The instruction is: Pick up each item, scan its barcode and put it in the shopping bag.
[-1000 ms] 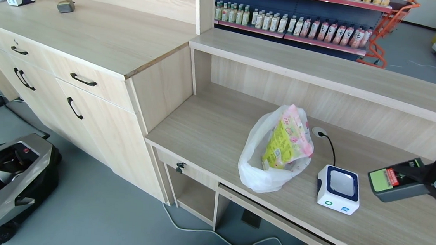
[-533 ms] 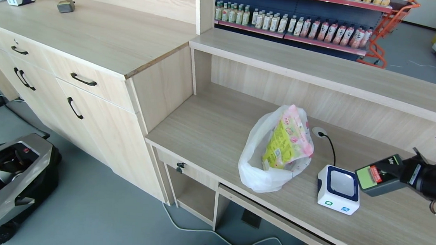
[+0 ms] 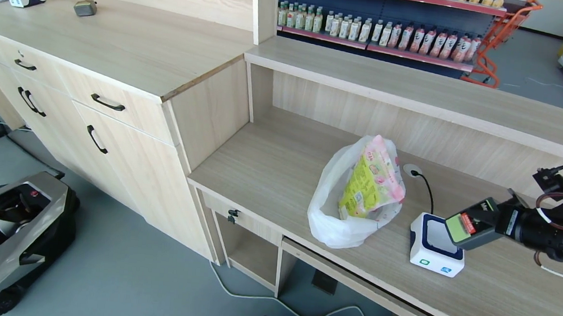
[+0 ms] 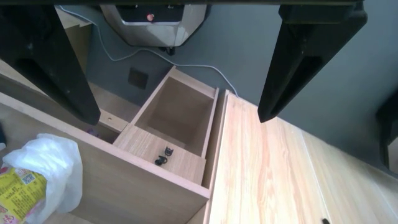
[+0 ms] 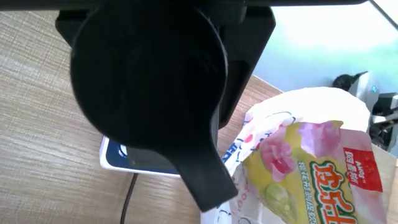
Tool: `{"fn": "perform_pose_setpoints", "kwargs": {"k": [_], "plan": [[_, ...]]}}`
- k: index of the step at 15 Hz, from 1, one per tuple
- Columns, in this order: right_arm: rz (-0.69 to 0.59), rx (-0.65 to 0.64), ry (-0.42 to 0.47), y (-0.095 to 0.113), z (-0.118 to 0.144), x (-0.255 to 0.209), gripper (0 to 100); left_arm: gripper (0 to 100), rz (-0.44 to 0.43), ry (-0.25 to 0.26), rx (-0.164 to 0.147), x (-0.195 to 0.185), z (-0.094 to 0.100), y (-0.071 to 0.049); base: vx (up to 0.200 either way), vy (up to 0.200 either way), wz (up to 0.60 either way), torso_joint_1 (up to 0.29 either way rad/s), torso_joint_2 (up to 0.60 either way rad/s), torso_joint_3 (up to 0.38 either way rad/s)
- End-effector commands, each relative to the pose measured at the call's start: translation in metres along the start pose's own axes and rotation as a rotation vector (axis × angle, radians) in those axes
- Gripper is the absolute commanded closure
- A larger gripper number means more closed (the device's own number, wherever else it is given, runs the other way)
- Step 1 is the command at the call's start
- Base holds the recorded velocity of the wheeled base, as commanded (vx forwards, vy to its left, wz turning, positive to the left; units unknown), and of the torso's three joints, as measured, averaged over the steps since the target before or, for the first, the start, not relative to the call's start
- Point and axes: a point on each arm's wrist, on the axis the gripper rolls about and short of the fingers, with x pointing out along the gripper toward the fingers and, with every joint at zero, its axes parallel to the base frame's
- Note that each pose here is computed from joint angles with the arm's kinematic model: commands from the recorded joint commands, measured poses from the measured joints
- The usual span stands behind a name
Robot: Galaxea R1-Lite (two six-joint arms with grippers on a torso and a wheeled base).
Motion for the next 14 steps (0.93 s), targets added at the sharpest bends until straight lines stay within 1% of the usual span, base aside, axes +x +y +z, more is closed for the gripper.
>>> {"fn": "perform_pose_setpoints", "kwargs": {"k": [1, 5, 11, 14], "plan": [[-0.003, 0.006, 0.027, -0.004, -0.005, 0.008, 100, 0, 0.000, -0.001, -0.001, 0.000, 0.000, 0.000, 0.000, 0.000, 0.00, 0.000, 0.00, 0.000], [0.003, 0.011, 0.041, -0.004, -0.007, 0.013, 100, 0, 0.000, -0.001, -0.001, 0.000, 0.000, 0.000, 0.000, 0.000, 0.00, 0.000, 0.00, 0.000], [0.024, -0.006, 0.037, -0.004, -0.009, 0.027, 100, 0, 0.000, -0.001, -0.001, 0.000, 0.000, 0.000, 0.000, 0.000, 0.00, 0.000, 0.00, 0.000], [0.045, -0.010, 0.038, -0.007, -0.004, 0.039, 100, 0, 0.000, -0.001, -0.001, 0.000, 0.000, 0.000, 0.000, 0.000, 0.00, 0.000, 0.00, 0.000]]}}
